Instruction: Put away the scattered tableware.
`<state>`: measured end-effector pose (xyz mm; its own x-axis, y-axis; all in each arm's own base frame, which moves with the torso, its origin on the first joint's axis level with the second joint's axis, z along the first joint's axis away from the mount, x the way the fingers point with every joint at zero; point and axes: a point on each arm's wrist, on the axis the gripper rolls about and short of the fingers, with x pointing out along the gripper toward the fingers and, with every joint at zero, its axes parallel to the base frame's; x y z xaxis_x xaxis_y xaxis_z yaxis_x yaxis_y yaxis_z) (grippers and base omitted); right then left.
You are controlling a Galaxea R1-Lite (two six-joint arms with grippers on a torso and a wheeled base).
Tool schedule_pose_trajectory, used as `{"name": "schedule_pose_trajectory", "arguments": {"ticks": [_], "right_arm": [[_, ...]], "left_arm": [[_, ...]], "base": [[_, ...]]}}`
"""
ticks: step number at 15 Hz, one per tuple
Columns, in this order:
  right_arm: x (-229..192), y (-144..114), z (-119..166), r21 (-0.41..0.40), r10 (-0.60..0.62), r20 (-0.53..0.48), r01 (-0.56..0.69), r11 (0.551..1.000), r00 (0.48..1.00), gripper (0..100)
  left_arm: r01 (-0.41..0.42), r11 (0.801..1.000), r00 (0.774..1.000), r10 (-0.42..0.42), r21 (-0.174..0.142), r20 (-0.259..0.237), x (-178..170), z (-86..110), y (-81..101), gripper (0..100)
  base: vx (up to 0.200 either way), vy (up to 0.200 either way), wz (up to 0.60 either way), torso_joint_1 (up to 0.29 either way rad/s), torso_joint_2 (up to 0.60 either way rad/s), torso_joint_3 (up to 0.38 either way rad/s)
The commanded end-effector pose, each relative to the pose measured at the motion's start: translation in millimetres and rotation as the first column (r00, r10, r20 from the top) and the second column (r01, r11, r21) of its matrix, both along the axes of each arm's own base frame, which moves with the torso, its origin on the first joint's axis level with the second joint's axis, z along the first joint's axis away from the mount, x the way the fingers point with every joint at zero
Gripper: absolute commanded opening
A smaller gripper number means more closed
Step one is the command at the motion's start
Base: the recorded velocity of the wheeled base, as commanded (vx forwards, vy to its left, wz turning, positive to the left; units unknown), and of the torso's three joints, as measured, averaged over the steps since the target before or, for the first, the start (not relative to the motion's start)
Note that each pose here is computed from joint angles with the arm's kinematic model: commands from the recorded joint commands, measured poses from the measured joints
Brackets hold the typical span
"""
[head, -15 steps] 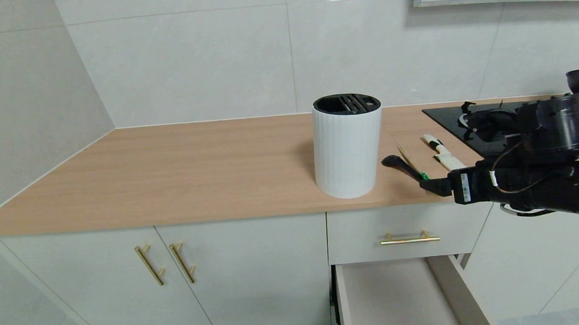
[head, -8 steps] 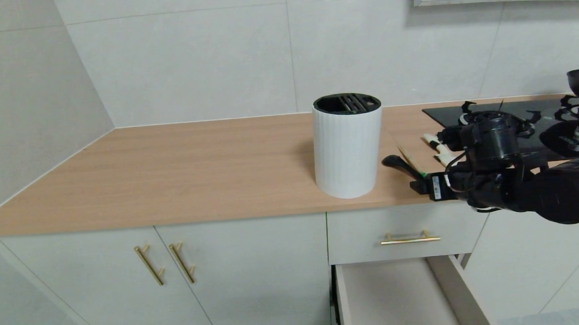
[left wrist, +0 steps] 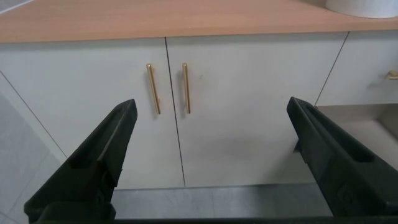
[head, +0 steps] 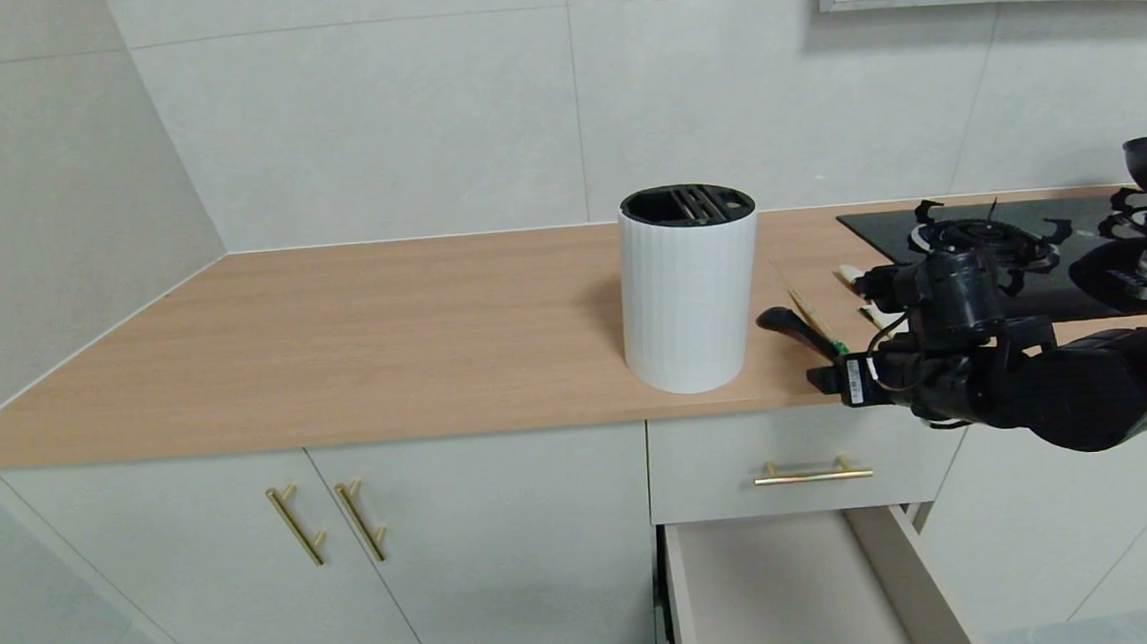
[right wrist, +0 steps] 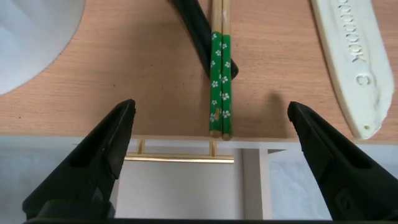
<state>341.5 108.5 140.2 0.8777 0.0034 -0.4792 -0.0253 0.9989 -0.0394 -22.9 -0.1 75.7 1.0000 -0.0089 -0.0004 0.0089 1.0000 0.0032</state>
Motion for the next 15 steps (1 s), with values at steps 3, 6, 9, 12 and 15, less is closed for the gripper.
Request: {"name": "schedule_pose_trajectory", "arguments": {"ticks": [3,6,9,12,15], "right_arm": [[0.9,0.3,-0.6,0.005,-0.002,0.002,0.002,1.0,1.0,100],[1.9,0.7,-3.4,0.004,-0.003,-0.005,0.003,1.0,1.0,0],[1.9,0.7,-2.4,0.009,-0.005,-0.002,0.005,1.0,1.0,0],[0.7,0.3,-0.1,0.012,-0.006,0.003,0.006,1.0,1.0,0],[-11.3,-3.2,20.2,0.027,-0.005,0.047,0.003,1.0,0.999,0]], "left_arm": [[0.0,1.0,1.0,0.0,0.0,-0.001,0.1,0.1,0.0,100],[0.0,1.0,1.0,0.0,0.0,-0.001,0.1,0.1,0.0,100],[0.0,1.0,1.0,0.0,0.0,0.0,0.0,0.1,0.0,100],[0.0,1.0,1.0,0.0,0.0,0.0,0.0,0.1,0.0,100],[0.0,1.0,1.0,0.0,0.0,-0.001,0.1,0.1,0.0,100]], "base": [[0.0,0.0,0.0,0.0,0.0,0.0],[0.0,0.0,0.0,0.0,0.0,0.0],[0.0,0.0,0.0,0.0,0.0,0.0],[0.0,0.0,0.0,0.0,0.0,0.0],[0.0,0.0,0.0,0.0,0.0,0.0]]}}
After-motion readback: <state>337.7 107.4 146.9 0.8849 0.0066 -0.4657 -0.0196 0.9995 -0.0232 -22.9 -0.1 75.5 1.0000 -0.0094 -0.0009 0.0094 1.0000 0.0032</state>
